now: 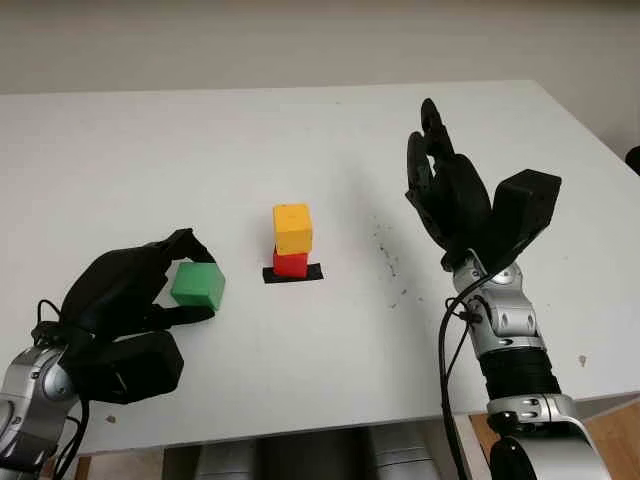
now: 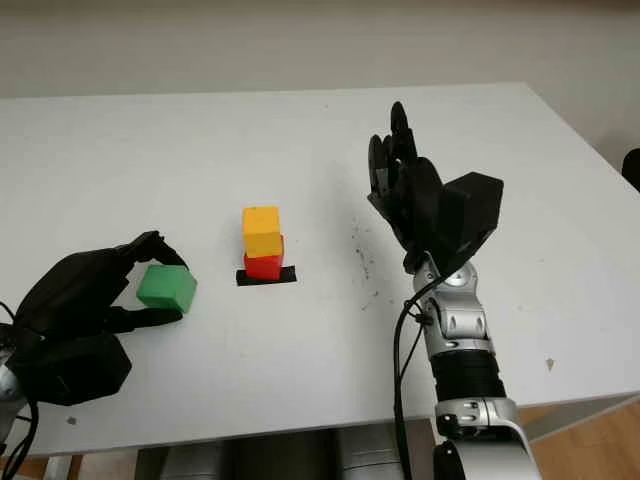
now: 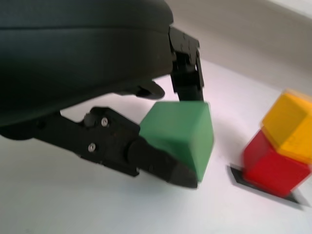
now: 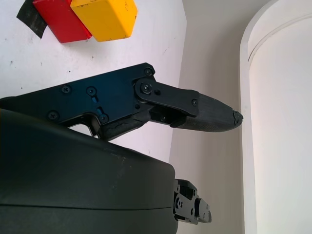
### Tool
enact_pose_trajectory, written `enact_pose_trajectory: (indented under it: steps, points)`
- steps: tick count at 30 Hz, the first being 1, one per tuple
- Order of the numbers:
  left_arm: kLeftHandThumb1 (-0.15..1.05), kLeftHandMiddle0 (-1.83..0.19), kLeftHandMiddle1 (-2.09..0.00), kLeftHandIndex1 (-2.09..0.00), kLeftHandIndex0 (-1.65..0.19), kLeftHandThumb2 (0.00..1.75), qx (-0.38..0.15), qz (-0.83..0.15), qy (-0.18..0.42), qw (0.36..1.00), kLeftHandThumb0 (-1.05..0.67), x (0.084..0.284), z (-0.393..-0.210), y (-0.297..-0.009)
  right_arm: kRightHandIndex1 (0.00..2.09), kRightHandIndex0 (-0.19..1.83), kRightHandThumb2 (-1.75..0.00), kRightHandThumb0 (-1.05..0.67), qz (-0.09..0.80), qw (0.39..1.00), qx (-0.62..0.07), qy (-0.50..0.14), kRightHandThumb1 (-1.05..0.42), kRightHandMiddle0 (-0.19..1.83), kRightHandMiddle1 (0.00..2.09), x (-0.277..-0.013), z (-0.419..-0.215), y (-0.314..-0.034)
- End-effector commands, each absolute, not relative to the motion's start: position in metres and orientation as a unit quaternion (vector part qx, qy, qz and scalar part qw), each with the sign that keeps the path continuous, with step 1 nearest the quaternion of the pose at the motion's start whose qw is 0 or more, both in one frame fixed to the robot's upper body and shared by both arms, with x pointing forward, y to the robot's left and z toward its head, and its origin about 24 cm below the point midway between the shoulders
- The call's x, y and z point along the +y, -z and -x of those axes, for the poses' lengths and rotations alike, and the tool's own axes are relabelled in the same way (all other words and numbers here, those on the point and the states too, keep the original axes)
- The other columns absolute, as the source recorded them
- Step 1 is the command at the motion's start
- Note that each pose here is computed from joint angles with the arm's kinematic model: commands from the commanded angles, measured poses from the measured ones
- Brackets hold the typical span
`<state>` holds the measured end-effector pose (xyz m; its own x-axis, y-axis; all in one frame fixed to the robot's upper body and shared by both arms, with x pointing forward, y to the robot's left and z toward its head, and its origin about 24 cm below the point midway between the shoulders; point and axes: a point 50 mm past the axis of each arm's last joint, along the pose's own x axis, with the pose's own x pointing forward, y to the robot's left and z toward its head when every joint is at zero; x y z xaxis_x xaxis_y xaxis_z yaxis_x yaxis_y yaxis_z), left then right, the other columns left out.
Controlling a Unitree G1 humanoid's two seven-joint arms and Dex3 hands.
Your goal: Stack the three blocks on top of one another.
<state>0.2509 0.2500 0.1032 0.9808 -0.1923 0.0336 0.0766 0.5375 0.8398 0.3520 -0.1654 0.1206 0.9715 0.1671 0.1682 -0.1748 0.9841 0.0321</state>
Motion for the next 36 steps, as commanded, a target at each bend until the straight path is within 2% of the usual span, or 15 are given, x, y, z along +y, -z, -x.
enact_pose_trajectory:
  steps: [1, 7, 13, 18, 22, 30, 36]
  points:
    - [1.05, -0.36, -0.12, -1.57, -0.06, 0.12, -0.061, -0.427, 0.073, 0.899, -0.31, 0.252, -0.25, -0.106, 0.0, -0.19, -0.65, -0.64, -0.024, 0.992, -0.095, -0.084, -1.05, -0.19, 0.0, -0.166, -0.353, -0.128]
    - [1.05, -0.34, -0.12, -1.59, -0.04, 0.22, -0.065, -0.367, 0.077, 0.925, -0.33, 0.256, -0.251, -0.114, 0.0, -0.19, -0.61, -0.62, -0.023, 0.991, -0.097, -0.084, -1.05, -0.19, 0.0, -0.165, -0.353, -0.127]
    - [1.05, -0.35, -0.12, -1.61, -0.04, 0.2, -0.087, -0.427, 0.044, 0.899, -0.35, 0.261, -0.253, -0.129, 0.0, -0.19, -0.59, -0.64, -0.025, 0.991, -0.1, -0.086, -1.05, -0.19, 0.0, -0.164, -0.353, -0.127]
    - [1.05, -0.34, -0.11, -1.6, -0.05, 0.18, -0.147, -0.495, 0.012, 0.856, -0.34, 0.26, -0.253, -0.16, 0.0, -0.19, -0.61, -0.6, -0.024, 0.991, -0.1, -0.083, -1.05, -0.19, 0.0, -0.163, -0.352, -0.127]
    - [1.05, -0.35, -0.09, -1.54, -0.1, 0.15, -0.195, -0.51, 0.008, 0.837, -0.31, 0.259, -0.256, -0.183, 0.0, -0.19, -0.61, -0.59, -0.021, 0.991, -0.099, -0.083, -1.05, -0.19, 0.01, -0.163, -0.353, -0.126]
    - [1.04, -0.38, -0.06, -1.41, -0.29, 0.07, -0.234, -0.447, 0.04, 0.863, -0.32, 0.238, -0.279, -0.228, 0.0, -0.19, -0.59, -0.6, -0.024, 0.992, -0.086, -0.092, -1.05, -0.19, 0.0, -0.158, -0.354, -0.123]
    - [1.03, -0.39, -0.06, -1.43, -0.35, 0.05, -0.247, -0.388, 0.086, 0.884, -0.32, 0.218, -0.301, -0.251, 0.0, -0.19, -0.55, -0.63, -0.032, 0.992, -0.078, -0.094, -1.05, -0.19, 0.02, -0.154, -0.354, -0.121]
